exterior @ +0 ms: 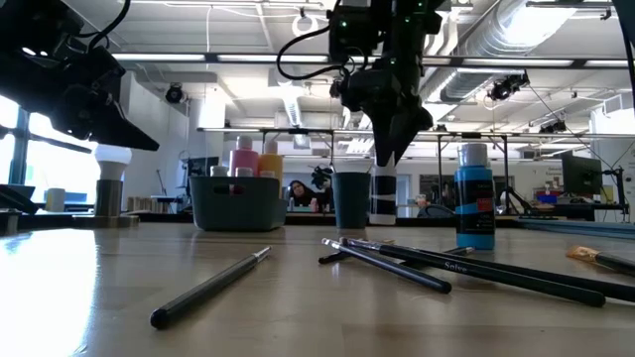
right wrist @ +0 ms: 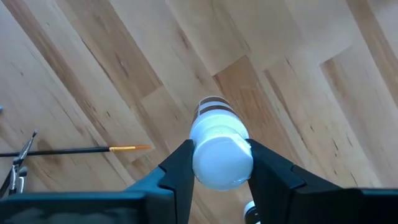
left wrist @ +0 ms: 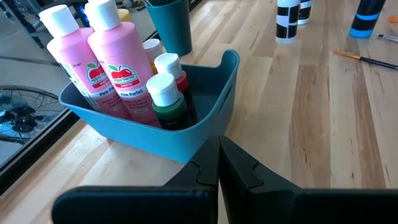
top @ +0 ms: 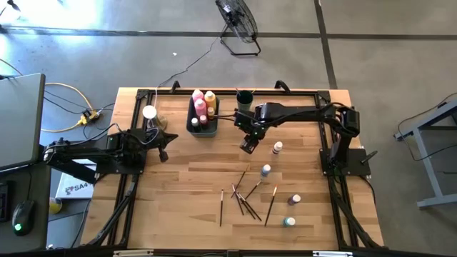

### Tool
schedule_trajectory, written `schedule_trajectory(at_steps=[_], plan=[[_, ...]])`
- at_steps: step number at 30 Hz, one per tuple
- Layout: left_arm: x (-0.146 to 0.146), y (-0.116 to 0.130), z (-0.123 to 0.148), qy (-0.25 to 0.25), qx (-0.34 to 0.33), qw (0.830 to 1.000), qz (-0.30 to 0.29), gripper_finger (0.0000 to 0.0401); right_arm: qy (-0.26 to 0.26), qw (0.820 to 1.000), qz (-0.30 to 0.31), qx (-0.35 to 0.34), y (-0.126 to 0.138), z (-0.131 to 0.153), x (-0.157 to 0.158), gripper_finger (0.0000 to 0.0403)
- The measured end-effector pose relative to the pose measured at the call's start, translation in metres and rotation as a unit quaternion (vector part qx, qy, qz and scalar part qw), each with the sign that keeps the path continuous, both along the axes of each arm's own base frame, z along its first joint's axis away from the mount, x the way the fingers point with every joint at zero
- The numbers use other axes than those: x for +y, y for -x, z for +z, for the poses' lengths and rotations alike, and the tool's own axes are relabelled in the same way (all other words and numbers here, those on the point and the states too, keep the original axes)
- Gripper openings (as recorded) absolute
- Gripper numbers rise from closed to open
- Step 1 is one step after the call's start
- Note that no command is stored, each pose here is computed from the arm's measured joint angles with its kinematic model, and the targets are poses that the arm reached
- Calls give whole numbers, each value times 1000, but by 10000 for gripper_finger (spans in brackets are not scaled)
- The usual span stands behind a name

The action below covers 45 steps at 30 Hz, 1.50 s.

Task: Pick & Place Paint Supplies
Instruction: Adjust the paint bottles

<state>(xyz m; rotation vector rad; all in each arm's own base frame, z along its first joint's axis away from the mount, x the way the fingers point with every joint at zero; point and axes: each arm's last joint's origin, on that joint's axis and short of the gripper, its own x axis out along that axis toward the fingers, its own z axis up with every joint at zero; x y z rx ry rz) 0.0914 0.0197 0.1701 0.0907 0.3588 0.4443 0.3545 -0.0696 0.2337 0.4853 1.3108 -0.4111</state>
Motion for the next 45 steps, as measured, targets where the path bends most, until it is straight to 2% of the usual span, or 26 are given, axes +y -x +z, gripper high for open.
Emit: schedule_trajectory(at_steps=[11,22,33,45], plan=[[0,0,0,1,0,1000,0,0,-2,1000,-9,4,1,0,0,120],[0,0,-1,2,7,1000,0,0,3,999,-23,28,7,-12,1,121],[0,0,-1,2,7,1000,0,0,5,1000,-16,15,4,-12,2,159],[0,0,-1,2,7,1000,0,0,7,1000,6,17,4,-11,2,228]])
